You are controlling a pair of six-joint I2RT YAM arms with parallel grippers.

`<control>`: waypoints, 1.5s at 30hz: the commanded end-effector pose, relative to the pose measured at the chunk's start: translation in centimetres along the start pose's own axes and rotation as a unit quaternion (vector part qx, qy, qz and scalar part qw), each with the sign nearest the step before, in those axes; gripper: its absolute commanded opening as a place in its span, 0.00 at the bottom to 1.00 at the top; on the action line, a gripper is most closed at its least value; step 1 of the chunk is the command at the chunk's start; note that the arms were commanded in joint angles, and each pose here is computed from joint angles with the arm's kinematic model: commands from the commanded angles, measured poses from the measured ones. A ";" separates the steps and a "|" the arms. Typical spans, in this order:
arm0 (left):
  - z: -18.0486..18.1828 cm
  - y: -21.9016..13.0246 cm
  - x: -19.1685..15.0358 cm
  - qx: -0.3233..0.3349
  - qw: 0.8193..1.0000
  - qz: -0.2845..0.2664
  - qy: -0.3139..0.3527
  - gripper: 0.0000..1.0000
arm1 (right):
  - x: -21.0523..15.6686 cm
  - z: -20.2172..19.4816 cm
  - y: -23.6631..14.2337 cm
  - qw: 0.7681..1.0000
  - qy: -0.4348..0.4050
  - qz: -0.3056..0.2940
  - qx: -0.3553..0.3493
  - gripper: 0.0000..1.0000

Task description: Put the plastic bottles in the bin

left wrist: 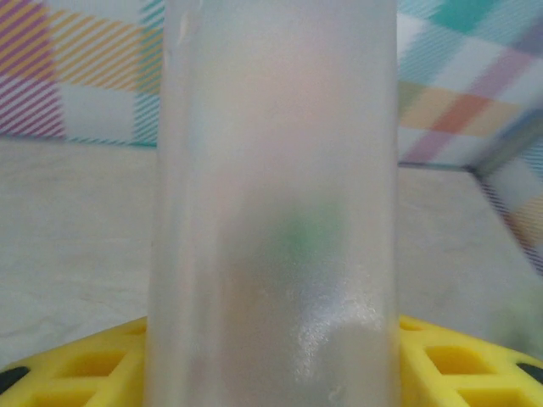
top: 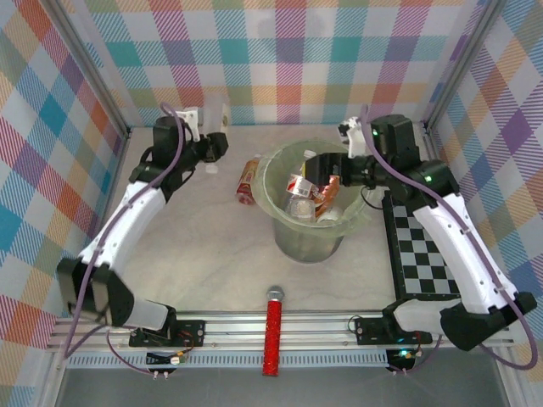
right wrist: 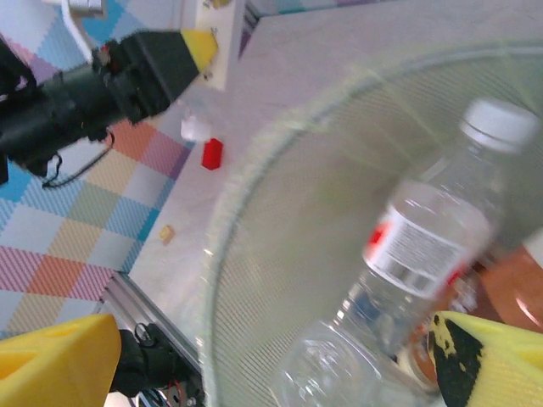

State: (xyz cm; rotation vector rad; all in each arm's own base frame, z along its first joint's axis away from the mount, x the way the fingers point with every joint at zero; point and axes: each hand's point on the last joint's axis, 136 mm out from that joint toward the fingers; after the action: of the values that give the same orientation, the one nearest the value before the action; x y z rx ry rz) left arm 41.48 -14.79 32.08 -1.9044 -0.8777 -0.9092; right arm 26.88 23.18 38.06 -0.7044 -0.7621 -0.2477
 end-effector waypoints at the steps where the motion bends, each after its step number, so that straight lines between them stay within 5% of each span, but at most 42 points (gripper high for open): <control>1: -5.4 -3.1 -1.1 -0.092 0.995 -0.007 0.038 0.40 | 2.3 2.9 1.1 0.999 -0.026 -0.019 0.043 0.94; 8: -10.9 -7.3 -3.4 -0.180 0.981 -0.020 0.071 0.38 | 4.6 6.2 4.7 0.995 -0.049 -0.015 0.090 0.99; 18: -13.7 -8.0 -5.7 -0.219 0.969 -0.009 0.113 0.37 | 6.7 4.4 8.2 0.998 -0.021 -0.015 0.052 1.00; 26: -14.1 -8.2 -5.9 -0.220 0.968 -0.011 0.122 0.37 | 7.4 4.3 8.4 0.998 -0.015 -0.026 0.049 0.65; 29: -14.3 -8.7 -5.5 -0.225 0.967 -0.018 0.115 0.49 | 7.9 4.8 8.1 0.998 -0.022 -0.033 0.056 0.59; 32: -14.9 -9.7 -4.9 -0.244 0.965 -0.034 0.095 0.84 | 9.4 5.6 6.9 0.996 -0.038 -0.058 0.063 0.56; 35: -15.0 -10.8 -4.3 -0.254 0.964 -0.046 0.069 1.00 | 11.8 6.4 4.6 0.991 -0.058 -0.101 0.066 0.55; 45: -11.8 -7.6 -4.3 -0.147 0.987 -0.010 -0.056 0.93 | 14.6 2.9 -3.7 0.976 -0.091 -0.193 -0.034 0.49</control>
State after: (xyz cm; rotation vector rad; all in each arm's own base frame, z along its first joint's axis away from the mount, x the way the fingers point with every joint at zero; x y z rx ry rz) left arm 28.93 -23.17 36.37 -2.2028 -0.8133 -1.1337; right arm 34.85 25.73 49.97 -0.5950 -1.0002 -0.4902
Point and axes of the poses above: each hand's point on the last joint's axis, 136 mm out from that joint toward the fingers, its own y axis out along the fingers, its own z axis along the line the jaws close on, x = y × z, and after that the axes turned 3 degrees about -y, right-handed
